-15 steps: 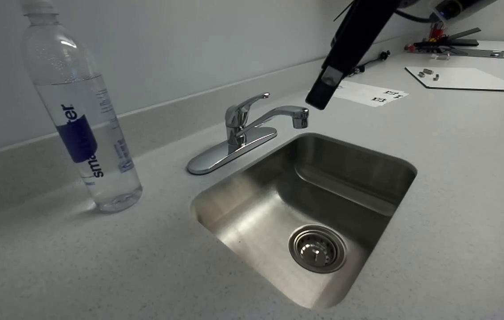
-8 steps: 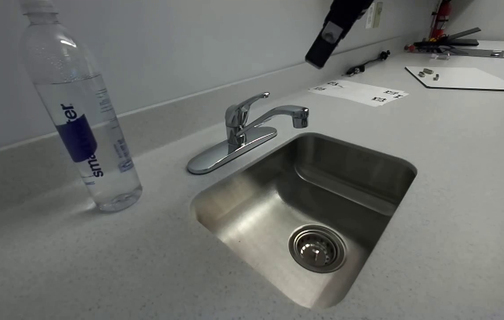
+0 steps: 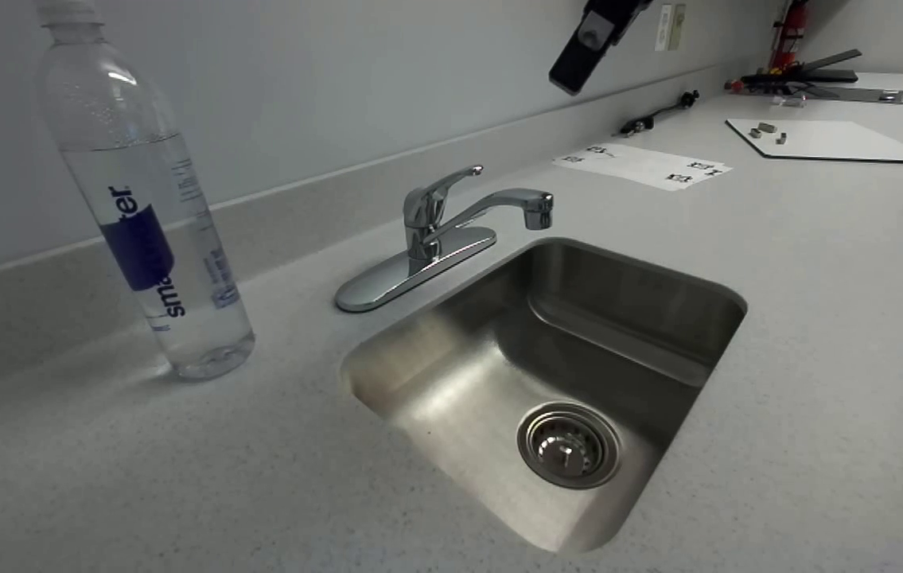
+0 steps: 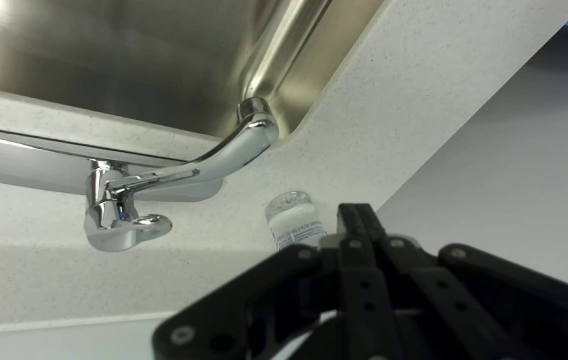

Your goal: Slide the spout to the left

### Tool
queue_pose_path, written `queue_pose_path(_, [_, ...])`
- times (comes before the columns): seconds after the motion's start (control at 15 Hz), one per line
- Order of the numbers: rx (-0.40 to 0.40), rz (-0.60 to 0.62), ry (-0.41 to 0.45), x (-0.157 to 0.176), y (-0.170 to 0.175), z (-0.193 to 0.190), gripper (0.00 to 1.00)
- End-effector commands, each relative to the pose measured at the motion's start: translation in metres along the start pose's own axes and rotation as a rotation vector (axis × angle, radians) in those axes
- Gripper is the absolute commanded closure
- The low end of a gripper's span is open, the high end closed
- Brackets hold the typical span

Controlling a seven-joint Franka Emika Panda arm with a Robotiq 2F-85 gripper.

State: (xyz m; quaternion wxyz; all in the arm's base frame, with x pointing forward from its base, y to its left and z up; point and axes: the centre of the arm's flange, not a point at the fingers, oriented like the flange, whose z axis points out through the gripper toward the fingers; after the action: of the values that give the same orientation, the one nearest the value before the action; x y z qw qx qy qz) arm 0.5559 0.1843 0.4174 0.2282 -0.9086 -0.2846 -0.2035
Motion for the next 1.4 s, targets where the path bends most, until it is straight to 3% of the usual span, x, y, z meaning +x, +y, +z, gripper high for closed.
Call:
queue_pose_path(0.0, [0.016, 0.002, 0.006, 0.001, -0.004, -0.014, 1.00])
queue_pose_path(0.07, [0.015, 0.004, 0.005, 0.001, -0.004, -0.015, 0.94])
queue_pose_path(0.13, [0.016, 0.007, 0.002, 0.000, -0.004, -0.016, 0.73])
queue_pose_path(0.8, [0.014, 0.017, 0.014, 0.003, 0.004, -0.042, 0.01])
queue_pose_path(1.33, [-0.007, 0.015, 0.033, -0.001, -0.006, -0.065, 0.00])
